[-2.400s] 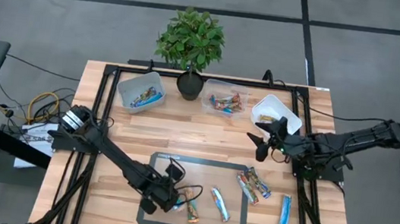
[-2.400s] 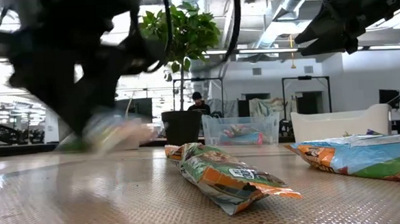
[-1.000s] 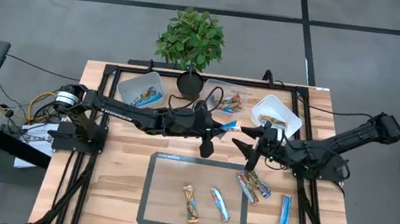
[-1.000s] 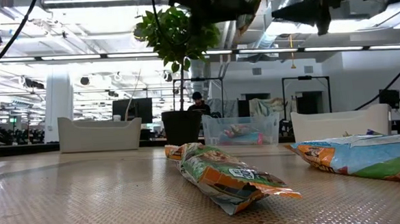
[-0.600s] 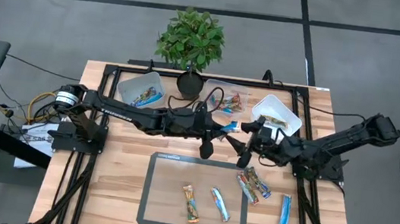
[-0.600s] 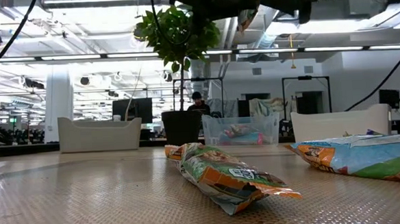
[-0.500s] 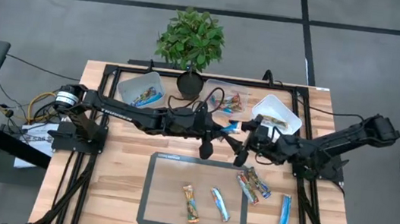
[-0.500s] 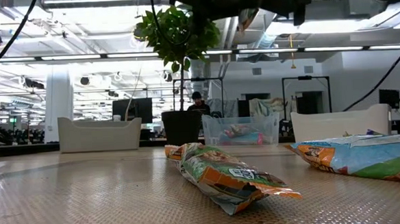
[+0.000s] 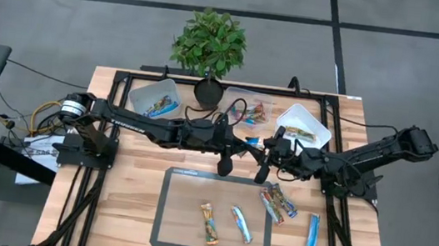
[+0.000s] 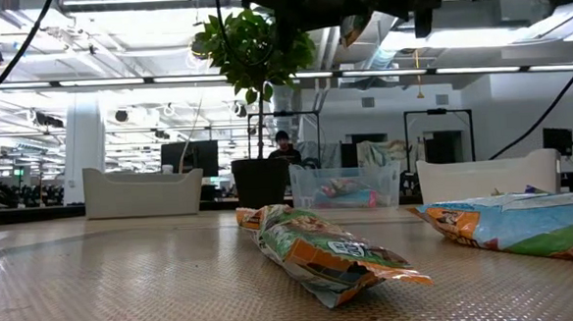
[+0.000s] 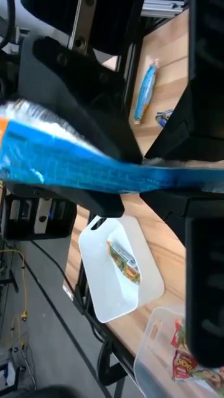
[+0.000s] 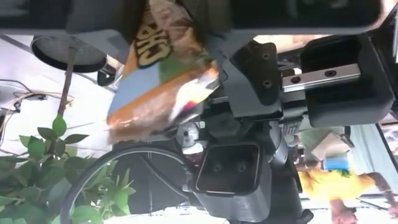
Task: Pick and place Granola Bars by type
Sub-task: Put the yellow granola bar into the white bin
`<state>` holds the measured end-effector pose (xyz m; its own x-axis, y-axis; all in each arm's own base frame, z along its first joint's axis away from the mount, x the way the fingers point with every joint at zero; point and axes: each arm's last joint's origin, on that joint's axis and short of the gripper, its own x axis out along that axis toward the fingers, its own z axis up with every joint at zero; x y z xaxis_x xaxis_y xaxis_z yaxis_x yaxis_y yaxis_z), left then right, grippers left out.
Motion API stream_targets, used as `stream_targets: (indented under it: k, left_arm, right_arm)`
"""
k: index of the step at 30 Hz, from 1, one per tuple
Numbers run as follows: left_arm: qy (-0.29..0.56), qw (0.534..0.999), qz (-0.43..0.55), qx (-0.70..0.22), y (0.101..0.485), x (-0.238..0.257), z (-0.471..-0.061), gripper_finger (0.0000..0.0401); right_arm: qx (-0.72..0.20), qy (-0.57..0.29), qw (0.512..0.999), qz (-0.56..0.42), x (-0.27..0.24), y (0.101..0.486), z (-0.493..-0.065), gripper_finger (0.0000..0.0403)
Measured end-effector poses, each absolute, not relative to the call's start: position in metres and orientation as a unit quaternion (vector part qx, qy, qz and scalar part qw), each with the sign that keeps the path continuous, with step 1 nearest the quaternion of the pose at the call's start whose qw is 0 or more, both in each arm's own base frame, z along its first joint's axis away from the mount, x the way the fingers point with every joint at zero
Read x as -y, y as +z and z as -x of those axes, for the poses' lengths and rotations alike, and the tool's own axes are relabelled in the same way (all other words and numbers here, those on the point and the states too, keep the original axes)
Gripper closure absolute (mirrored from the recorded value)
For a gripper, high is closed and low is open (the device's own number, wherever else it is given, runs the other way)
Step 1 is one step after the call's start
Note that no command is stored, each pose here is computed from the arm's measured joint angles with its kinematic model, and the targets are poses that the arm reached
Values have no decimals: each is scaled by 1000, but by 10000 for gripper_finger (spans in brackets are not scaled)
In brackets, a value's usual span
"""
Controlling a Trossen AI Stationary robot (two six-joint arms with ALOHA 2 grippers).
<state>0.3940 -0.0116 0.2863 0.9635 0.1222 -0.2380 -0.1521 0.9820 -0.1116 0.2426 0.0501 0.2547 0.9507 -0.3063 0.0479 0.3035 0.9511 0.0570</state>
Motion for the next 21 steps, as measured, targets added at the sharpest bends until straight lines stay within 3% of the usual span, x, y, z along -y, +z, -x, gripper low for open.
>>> stream_targets:
  k: [6,14,21]
  left_arm:
    - [68,989,51,-118,286,12,-394,335]
    - [73,984,46,-155,279,11,-392,226]
    - [93,969,59,-223,266,2,-387,143]
  right_arm:
    - [27,-155,987,-24,-50,255,-243,362]
    - [-15,-211,977,-3,-47,246,-241,361]
    - [-97,-330,938,37,-34,228,-237,362]
